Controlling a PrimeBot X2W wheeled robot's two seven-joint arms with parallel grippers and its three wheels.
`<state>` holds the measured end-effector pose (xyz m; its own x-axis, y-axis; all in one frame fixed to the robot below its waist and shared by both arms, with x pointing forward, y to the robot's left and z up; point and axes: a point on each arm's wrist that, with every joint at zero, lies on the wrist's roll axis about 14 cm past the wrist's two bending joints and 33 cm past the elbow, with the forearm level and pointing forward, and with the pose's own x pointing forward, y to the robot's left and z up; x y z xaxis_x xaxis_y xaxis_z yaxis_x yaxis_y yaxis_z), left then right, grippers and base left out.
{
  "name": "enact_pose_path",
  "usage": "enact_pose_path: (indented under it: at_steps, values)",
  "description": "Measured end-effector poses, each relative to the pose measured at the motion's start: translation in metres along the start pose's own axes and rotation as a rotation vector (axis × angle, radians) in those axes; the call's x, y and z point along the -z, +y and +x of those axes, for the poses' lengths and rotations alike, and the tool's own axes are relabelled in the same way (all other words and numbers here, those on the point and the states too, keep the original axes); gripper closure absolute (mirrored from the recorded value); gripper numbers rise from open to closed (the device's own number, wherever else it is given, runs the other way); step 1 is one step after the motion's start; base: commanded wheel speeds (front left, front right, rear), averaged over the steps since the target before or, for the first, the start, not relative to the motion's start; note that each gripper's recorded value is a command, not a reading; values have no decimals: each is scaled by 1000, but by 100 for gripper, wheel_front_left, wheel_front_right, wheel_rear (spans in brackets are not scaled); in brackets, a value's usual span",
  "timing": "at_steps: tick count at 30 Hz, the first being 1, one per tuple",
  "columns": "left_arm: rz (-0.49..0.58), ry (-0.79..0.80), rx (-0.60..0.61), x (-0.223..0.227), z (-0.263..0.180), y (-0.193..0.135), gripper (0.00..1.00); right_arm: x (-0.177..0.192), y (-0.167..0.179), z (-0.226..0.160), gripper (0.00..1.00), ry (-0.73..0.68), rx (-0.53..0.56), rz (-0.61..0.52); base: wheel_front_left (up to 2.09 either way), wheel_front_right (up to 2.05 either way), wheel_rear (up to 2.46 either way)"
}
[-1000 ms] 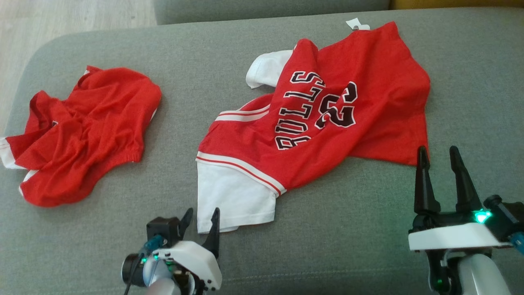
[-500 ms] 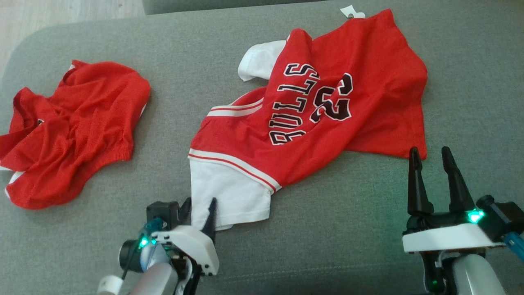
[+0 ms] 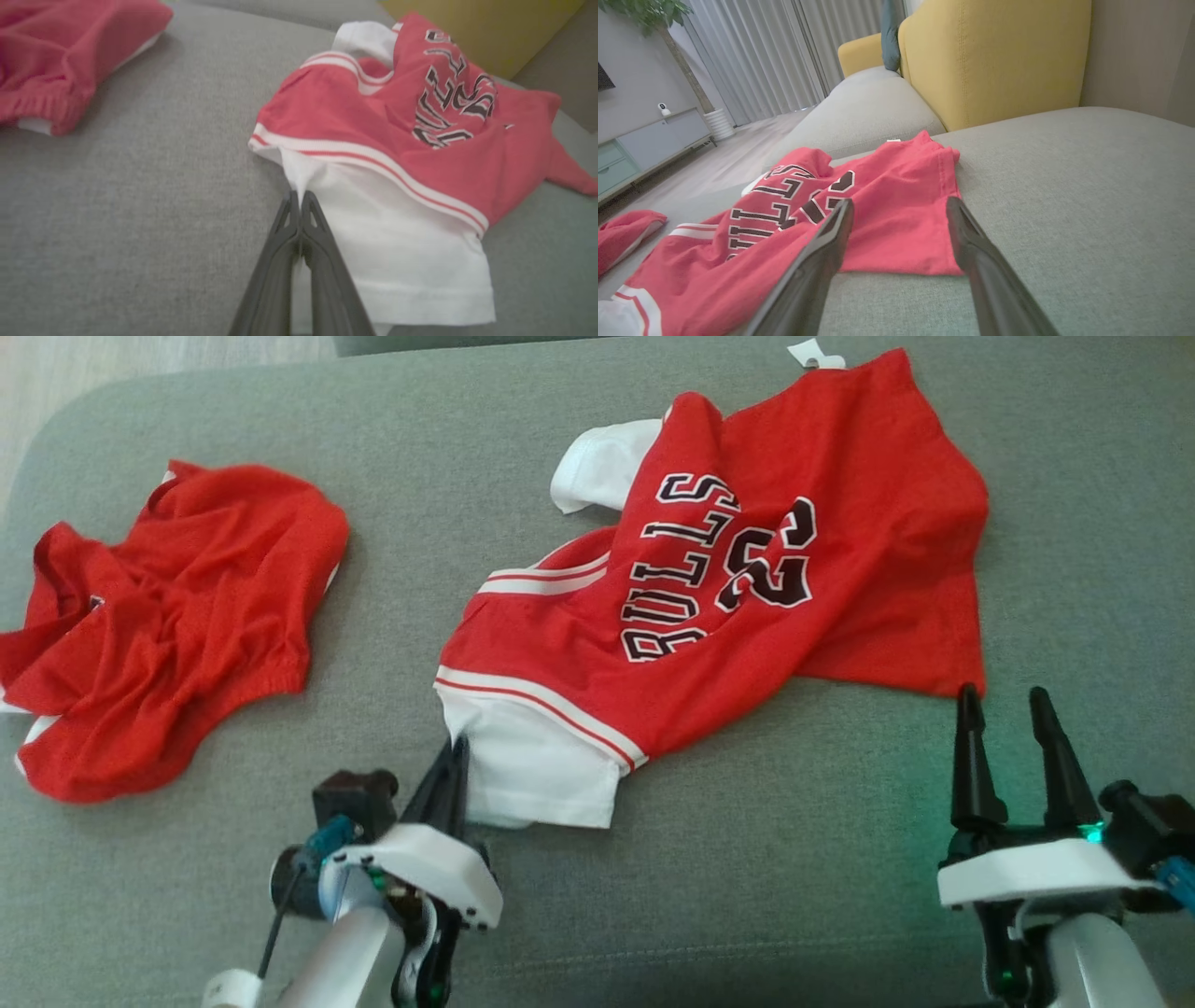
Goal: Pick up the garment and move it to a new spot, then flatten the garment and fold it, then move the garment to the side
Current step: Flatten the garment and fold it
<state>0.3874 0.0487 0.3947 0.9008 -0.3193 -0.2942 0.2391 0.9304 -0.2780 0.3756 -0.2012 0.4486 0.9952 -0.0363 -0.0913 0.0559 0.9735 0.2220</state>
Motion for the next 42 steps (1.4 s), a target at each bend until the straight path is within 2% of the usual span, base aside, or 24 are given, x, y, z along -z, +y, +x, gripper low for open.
enact_pose_path:
  at_steps: [9, 13, 26, 32, 33, 34, 38, 42]
  values:
    - [-21, -246, 21, -75, 5, -3, 100, 23, -15, 19, 0, 91, 55, 34, 0, 0, 0]
    - [-21, -300, 31, -91, 2, -3, 100, 30, -20, 29, 0, 119, 76, 58, 0, 0, 0]
    - [-37, -293, 16, -85, -1, 4, 100, 73, -38, 51, 0, 273, 169, 109, 0, 0, 0]
    - [-38, -290, 15, -84, -1, 5, 100, 78, -34, 61, 0, 289, 171, 126, 0, 0, 0]
    - [-38, -291, 16, -85, -1, 4, 100, 77, -32, 63, 28, 285, 167, 132, 0, 0, 0]
    - [-38, -292, 18, -85, -1, 4, 100, 77, -29, 64, 98, 285, 160, 138, 0, 0, 0]
    - [-68, -320, 19, -95, -2, 4, 100, 68, -13, 67, 100, 263, 108, 141, 0, 0, 0]
    - [-105, -383, 50, -117, -6, -2, 100, 26, -8, 77, 100, 135, 71, 110, 0, 0, 0]
